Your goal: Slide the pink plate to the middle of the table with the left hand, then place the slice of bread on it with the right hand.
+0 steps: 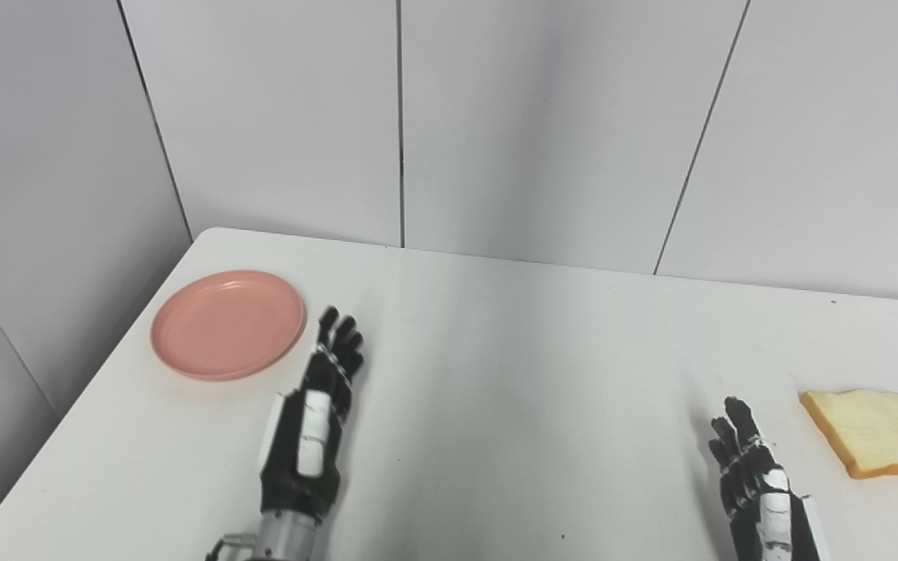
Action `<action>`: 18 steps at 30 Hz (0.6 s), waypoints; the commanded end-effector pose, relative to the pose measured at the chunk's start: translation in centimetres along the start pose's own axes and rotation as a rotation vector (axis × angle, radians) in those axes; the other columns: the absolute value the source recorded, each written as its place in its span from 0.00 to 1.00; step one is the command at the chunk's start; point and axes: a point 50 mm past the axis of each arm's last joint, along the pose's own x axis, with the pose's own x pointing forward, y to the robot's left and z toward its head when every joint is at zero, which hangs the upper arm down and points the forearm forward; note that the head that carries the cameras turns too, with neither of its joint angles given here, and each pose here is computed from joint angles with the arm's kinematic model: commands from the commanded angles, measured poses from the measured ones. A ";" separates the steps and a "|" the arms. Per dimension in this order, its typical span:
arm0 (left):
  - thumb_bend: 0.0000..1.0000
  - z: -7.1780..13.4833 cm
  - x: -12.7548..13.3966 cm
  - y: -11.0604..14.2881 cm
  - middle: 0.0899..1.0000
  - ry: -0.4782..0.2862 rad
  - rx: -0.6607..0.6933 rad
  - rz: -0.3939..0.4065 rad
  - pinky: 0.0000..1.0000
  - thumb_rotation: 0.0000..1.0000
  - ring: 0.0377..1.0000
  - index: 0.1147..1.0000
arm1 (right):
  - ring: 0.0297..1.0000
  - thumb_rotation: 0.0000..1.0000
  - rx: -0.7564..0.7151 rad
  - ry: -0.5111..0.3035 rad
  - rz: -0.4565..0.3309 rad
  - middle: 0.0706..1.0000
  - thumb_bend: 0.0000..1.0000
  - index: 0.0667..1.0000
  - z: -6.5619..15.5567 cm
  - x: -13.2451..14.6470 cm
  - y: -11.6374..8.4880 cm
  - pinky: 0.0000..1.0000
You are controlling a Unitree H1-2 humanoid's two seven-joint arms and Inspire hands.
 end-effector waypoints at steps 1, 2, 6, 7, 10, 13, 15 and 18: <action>0.94 1.3 2.1 0.6 0.98 -0.053 -0.006 -0.024 1.00 0.92 1.00 0.97 | 0.96 1.00 0.011 0.134 -0.037 0.98 0.80 0.91 -3.9 -2.4 -0.5 1.00; 0.94 1.6 2.7 1.2 0.98 -0.060 -0.002 -0.023 1.00 0.92 0.99 0.97 | 0.96 1.00 0.013 0.134 -0.036 0.97 0.80 0.91 -4.0 -2.4 -0.5 0.99; 0.93 3.2 4.6 2.4 0.96 -0.082 0.002 -0.015 0.99 0.90 0.97 0.95 | 0.96 1.00 0.014 0.134 -0.035 0.97 0.80 0.91 -4.0 -2.4 -0.4 1.00; 0.93 3.9 5.2 2.7 0.97 -0.096 0.017 -0.015 0.98 0.90 0.97 0.95 | 0.96 1.00 0.013 0.135 -0.035 0.97 0.80 0.90 -4.0 -2.3 -0.5 1.00; 0.92 5.6 6.6 3.6 0.96 -0.123 0.054 -0.013 0.98 0.92 0.96 0.97 | 0.95 1.00 0.010 0.136 -0.033 0.97 0.80 0.90 -4.1 -2.3 -0.5 0.99; 0.90 6.8 8.1 4.9 0.97 -0.138 0.074 -0.008 0.99 0.94 0.96 0.98 | 0.95 1.00 0.012 0.137 -0.031 0.96 0.80 0.90 -4.1 -2.3 -0.4 0.99; 0.90 7.3 8.8 5.7 0.95 -0.143 0.078 0.000 0.99 0.93 0.95 0.98 | 0.96 1.00 0.015 0.136 -0.031 0.96 0.80 0.90 -4.1 -2.3 -0.4 0.99; 0.91 8.0 10.1 7.8 0.93 -0.147 0.088 0.029 0.93 0.91 0.92 0.98 | 0.95 1.00 0.017 0.135 -0.032 0.96 0.80 0.90 -4.0 -2.3 -0.4 0.99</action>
